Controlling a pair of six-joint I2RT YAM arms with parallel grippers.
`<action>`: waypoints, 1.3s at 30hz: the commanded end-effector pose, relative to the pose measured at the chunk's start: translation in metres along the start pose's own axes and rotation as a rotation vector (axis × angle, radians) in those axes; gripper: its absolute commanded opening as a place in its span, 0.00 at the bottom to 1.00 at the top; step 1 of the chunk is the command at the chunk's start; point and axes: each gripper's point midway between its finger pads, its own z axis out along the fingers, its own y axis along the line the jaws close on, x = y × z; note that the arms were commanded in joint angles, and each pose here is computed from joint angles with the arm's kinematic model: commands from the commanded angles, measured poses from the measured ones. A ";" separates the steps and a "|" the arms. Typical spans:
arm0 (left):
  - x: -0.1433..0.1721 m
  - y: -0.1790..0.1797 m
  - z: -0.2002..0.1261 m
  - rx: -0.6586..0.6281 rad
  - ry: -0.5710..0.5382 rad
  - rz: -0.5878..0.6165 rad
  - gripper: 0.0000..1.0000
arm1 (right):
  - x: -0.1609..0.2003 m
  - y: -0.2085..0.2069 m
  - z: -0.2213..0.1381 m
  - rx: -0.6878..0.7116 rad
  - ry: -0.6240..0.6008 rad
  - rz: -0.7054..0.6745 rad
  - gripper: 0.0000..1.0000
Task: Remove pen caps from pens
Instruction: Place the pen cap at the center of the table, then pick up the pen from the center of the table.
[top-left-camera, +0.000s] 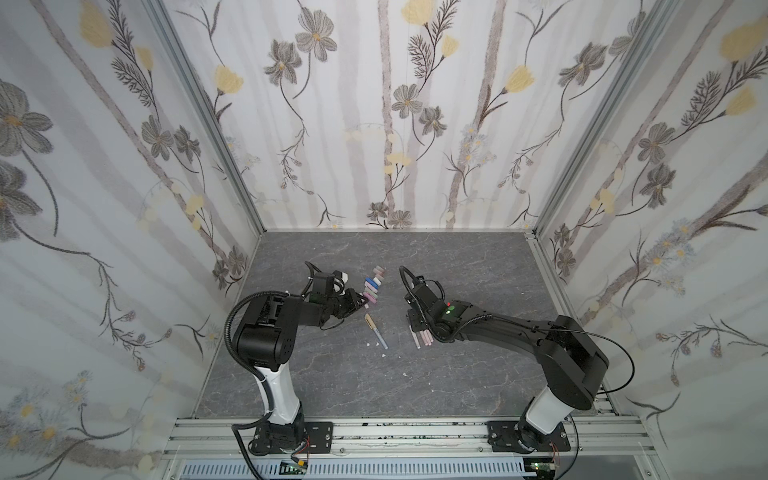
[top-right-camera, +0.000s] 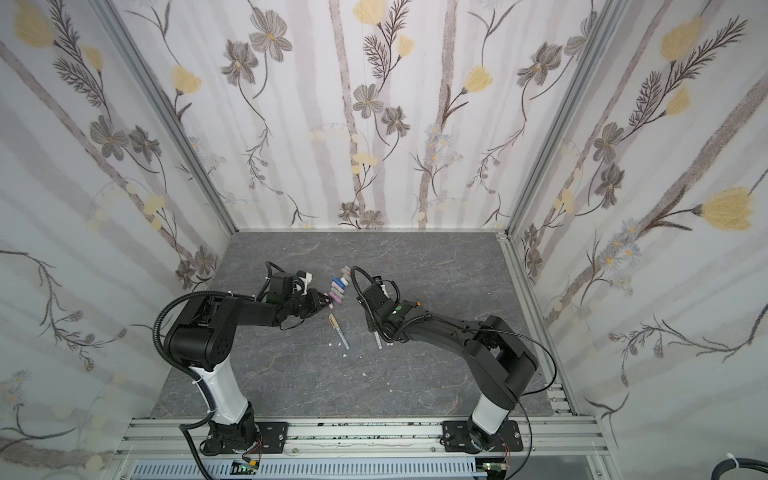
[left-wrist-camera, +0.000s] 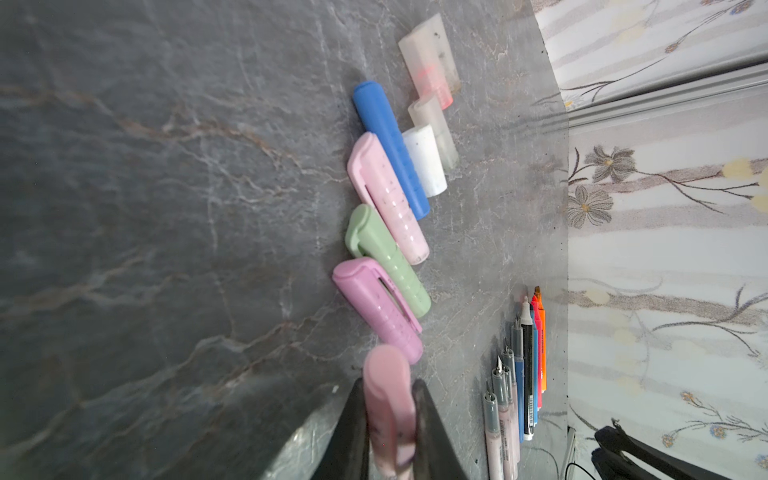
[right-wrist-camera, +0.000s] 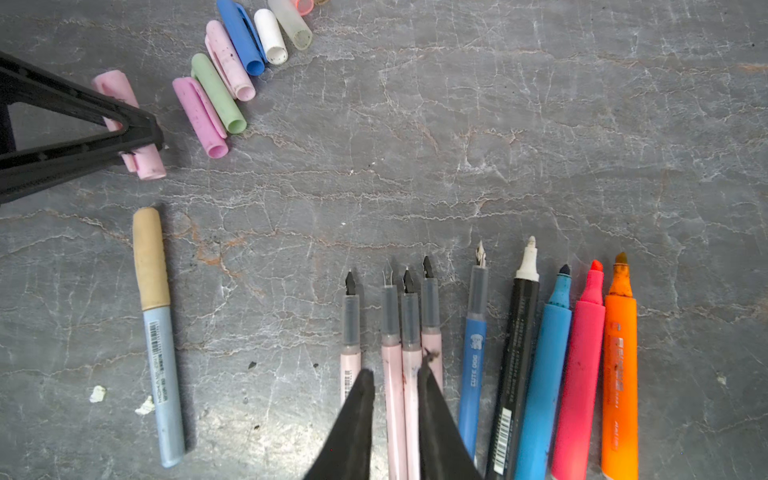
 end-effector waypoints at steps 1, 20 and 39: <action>-0.007 -0.001 0.002 0.002 -0.023 0.012 0.19 | -0.002 0.000 0.000 0.001 -0.011 0.004 0.21; -0.013 0.000 0.005 -0.003 -0.031 0.009 0.27 | 0.004 0.003 0.004 -0.012 0.006 0.000 0.20; -0.022 -0.023 -0.045 -0.028 -0.098 0.066 0.31 | 0.000 0.048 -0.004 -0.137 -0.029 -0.120 0.21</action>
